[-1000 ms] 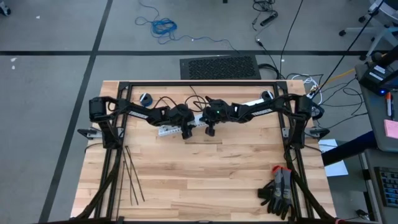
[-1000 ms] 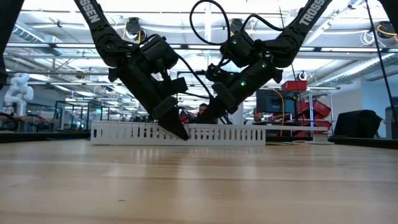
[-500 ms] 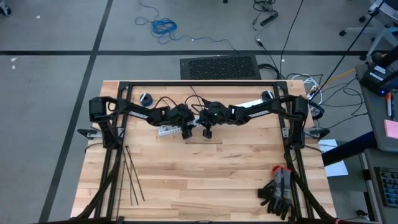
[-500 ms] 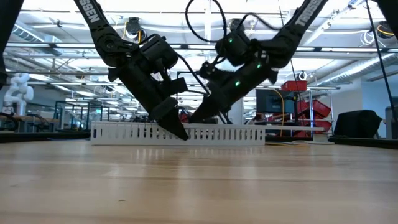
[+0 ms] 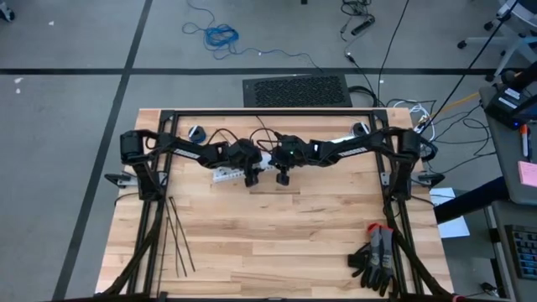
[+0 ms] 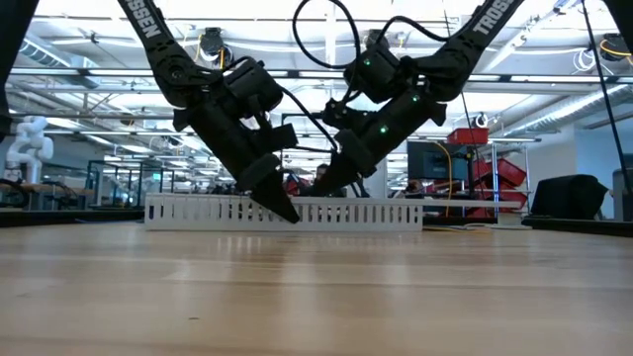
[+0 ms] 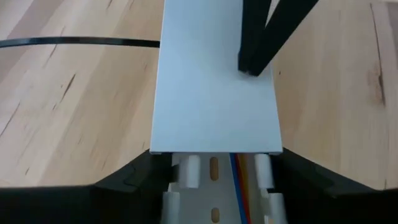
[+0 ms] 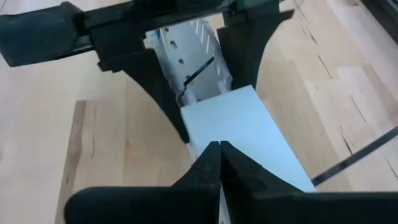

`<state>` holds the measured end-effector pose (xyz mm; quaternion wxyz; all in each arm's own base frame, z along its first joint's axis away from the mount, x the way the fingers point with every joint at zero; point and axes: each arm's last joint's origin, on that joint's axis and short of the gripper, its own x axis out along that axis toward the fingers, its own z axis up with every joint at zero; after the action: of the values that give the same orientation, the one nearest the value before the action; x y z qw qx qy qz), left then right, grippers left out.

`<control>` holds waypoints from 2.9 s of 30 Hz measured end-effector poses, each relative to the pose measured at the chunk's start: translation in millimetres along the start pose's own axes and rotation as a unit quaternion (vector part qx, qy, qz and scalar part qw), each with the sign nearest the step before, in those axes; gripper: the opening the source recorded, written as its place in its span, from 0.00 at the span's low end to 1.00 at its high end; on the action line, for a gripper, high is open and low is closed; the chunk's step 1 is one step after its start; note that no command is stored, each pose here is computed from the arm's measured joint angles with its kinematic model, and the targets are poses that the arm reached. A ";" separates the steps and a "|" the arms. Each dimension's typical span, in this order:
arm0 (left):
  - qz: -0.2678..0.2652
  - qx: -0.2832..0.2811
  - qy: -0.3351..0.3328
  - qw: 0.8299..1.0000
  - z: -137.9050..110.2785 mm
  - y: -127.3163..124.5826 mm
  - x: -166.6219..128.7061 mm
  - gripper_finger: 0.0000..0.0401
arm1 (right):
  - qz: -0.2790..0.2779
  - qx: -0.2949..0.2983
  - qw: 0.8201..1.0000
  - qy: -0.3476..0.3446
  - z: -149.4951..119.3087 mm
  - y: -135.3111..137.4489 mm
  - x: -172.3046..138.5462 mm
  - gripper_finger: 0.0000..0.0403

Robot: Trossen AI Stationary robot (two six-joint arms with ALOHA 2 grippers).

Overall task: Ziptie cables
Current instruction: Close the white cable duct

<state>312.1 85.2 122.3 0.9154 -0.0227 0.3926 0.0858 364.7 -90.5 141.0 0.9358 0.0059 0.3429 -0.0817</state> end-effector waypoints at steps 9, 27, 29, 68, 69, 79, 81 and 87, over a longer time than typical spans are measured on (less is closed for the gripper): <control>-0.005 -0.012 0.060 0.998 -0.4 4.1 -2.2 0.82 | 0.000 0.005 1.000 0.004 -3.5 -0.1 5.6 0.00; 0.021 -0.005 0.080 0.997 -3.2 6.7 -5.8 0.60 | 0.005 0.019 1.000 0.008 -5.2 1.2 6.0 0.00; 0.024 0.000 0.076 0.997 -2.6 7.0 -5.7 0.57 | 0.006 0.021 1.000 0.009 -5.4 2.3 6.1 0.00; 0.029 0.007 0.054 0.998 -6.7 9.8 -4.2 0.60 | 0.052 -0.020 0.997 -0.043 35.2 8.9 11.3 0.00; 0.029 0.012 0.054 0.998 -6.8 9.7 -4.1 0.60 | 0.053 -0.025 0.997 -0.043 39.2 9.9 4.6 0.00; 0.025 0.030 0.053 0.998 -6.8 9.5 -4.1 0.60 | -0.040 -0.035 0.996 0.073 30.6 3.8 -20.9 0.00; 0.013 0.041 0.051 0.998 -6.7 9.0 -4.0 0.60 | -0.043 -0.032 0.995 0.086 27.4 2.1 -20.1 0.00; -0.015 0.056 0.049 0.997 -7.0 7.8 -4.1 0.60 | -0.044 -0.029 0.995 0.085 27.5 2.0 -19.7 0.00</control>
<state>303.0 91.5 120.6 0.8962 0.0186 0.4406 0.0485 367.9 -87.5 174.6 0.8985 -0.0292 0.4234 -0.1118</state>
